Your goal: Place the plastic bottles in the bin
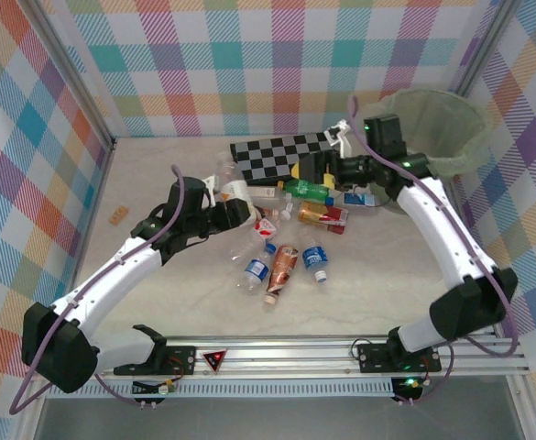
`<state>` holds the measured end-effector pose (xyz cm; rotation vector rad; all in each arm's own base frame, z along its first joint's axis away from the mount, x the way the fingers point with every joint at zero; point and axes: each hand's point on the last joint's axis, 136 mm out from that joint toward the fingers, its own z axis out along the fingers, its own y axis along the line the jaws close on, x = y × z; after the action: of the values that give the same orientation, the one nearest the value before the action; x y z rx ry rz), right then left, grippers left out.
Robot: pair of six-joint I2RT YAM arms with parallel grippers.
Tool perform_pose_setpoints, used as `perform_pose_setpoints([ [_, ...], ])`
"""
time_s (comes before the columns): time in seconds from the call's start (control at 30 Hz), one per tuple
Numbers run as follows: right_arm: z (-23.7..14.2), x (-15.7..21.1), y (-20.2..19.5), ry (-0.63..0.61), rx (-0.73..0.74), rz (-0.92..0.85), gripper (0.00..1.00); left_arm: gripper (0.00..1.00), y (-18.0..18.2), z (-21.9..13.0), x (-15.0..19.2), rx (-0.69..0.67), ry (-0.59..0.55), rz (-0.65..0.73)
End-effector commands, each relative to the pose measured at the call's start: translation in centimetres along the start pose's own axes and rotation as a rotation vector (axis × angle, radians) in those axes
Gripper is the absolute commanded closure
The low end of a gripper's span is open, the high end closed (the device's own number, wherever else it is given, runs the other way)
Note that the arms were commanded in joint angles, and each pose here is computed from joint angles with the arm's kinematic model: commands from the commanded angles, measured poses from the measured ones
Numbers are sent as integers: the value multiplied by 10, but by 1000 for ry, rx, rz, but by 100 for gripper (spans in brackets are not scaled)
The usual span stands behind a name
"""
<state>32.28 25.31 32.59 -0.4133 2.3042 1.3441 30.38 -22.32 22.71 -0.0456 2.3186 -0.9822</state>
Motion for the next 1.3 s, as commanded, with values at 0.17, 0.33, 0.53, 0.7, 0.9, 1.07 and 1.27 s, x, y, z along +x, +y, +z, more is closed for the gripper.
perform_pose_setpoints([
  [0.17, 51, -14, 22, 72, -160, -11, 6, 89, -76, -2, 22, 360, 107, 260],
  [0.33, 66, -20, 13, 86, -139, -8, 8, 90, -83, 5, 27, 383, 146, 274],
  [0.53, 74, -20, 2, 99, -119, 7, 16, 90, -88, 3, 25, 390, 130, 285],
  [0.7, 82, -16, -4, 125, -132, 30, 21, 90, -89, 2, 22, 381, 122, 286],
  [0.9, 84, -13, -6, 142, -135, 35, 33, 90, -88, 2, 19, 368, 107, 280],
  [1.07, 80, -17, -5, 124, -113, 15, 42, 86, -85, 3, 18, 350, 105, 276],
  [1.27, 72, -26, 2, 99, -87, -35, 46, 40, -81, 0, 16, 323, 80, 278],
])
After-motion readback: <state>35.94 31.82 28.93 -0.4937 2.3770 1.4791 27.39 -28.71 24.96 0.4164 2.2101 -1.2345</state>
